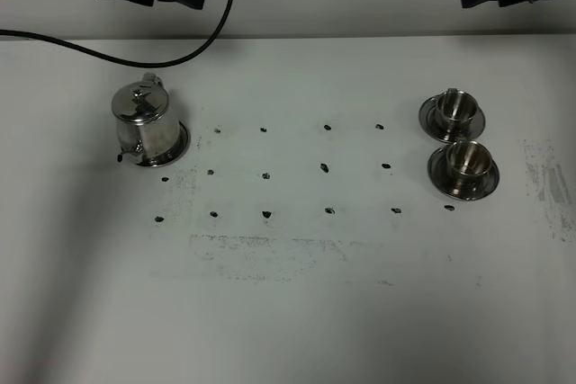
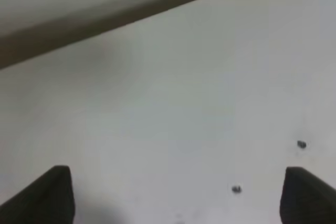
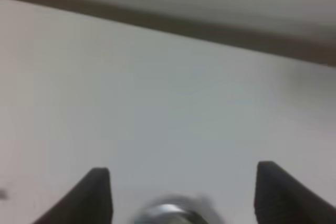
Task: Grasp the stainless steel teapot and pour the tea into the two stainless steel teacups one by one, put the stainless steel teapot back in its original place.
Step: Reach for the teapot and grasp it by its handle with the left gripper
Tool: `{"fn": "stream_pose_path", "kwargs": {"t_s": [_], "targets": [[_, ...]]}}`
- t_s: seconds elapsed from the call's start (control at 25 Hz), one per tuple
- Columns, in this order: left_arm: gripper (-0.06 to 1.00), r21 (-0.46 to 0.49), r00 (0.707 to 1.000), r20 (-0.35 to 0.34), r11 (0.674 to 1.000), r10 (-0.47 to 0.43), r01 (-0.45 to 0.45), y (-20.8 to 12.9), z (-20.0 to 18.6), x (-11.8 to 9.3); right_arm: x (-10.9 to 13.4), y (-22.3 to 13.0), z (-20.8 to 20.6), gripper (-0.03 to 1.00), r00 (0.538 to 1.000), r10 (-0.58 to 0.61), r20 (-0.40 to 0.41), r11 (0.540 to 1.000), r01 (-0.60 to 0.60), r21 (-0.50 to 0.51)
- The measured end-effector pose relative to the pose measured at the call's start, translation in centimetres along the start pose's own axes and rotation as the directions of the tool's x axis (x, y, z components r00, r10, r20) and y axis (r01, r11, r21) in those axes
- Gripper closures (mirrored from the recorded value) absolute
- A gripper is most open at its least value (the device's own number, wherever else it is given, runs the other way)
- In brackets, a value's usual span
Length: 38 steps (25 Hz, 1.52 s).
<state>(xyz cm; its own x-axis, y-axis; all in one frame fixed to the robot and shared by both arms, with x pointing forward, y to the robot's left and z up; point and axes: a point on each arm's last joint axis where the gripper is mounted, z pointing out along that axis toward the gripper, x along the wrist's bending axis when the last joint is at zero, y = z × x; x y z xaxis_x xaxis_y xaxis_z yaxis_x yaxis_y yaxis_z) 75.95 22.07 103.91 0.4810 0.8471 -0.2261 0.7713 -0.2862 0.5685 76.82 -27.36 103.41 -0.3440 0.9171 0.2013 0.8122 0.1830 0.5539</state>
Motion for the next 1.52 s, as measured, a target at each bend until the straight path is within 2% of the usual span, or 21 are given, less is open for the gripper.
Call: {"fn": "stream_pose_path", "kwargs": {"t_s": [0.12,0.2,0.4,0.56,0.68,0.92,1.08,1.24,1.52], "targets": [[0.19,-0.019,1.0,-0.027,1.0,0.011,-0.011,0.1,-2.6,-1.5,1.3,0.1,-3.5,0.43,0.995,-0.026,0.095,1.0,0.025,0.018],[0.2,-0.032,0.998,-0.052,0.999,0.018,-0.02,-0.1,-4.7,-2.3,2.2,-0.2,-5.4,0.43,0.991,-0.039,0.129,0.999,0.034,0.034],[0.27,-0.083,0.994,-0.106,0.995,0.042,-0.051,-1.5,-8.1,-3.8,4.5,-1.2,-11.0,0.43,0.985,-0.054,0.163,0.998,0.052,0.021],[0.31,-0.099,0.989,-0.13,0.992,0.068,-0.082,-2.8,-9.8,-4.7,6.4,-3.5,-15.7,0.44,0.979,-0.064,0.193,0.998,0.061,0.018],[0.31,-0.129,0.986,-0.146,0.986,0.086,-0.105,-3.1,-11.0,-5.6,7.9,-5.6,-19.1,0.44,0.972,-0.063,0.226,0.995,0.078,-0.057],[0.31,-0.188,0.973,-0.15,0.961,0.174,-0.201,-2.2,-11.4,-8.5,11.3,-11.9,-25.1,0.44,0.97,-0.049,0.239,0.984,0.088,-0.154],[0.31,-0.168,0.952,-0.166,0.944,0.258,-0.285,-2.0,-10.7,-10.1,13.2,-16.9,-27.7,0.44,0.966,-0.045,0.255,0.974,0.099,-0.204],[0.31,-0.122,0.927,-0.215,0.933,0.308,-0.339,-2.1,-10.5,-10.2,15.1,-21.8,-30.5,0.44,0.964,-0.027,0.264,0.955,0.103,-0.279],[0.31,-0.084,0.915,-0.234,0.931,0.328,-0.355,-2.3,-10.5,-10.0,18.2,-29.7,-34.7,0.44,0.963,0.006,0.269,0.894,0.115,-0.433]]}}
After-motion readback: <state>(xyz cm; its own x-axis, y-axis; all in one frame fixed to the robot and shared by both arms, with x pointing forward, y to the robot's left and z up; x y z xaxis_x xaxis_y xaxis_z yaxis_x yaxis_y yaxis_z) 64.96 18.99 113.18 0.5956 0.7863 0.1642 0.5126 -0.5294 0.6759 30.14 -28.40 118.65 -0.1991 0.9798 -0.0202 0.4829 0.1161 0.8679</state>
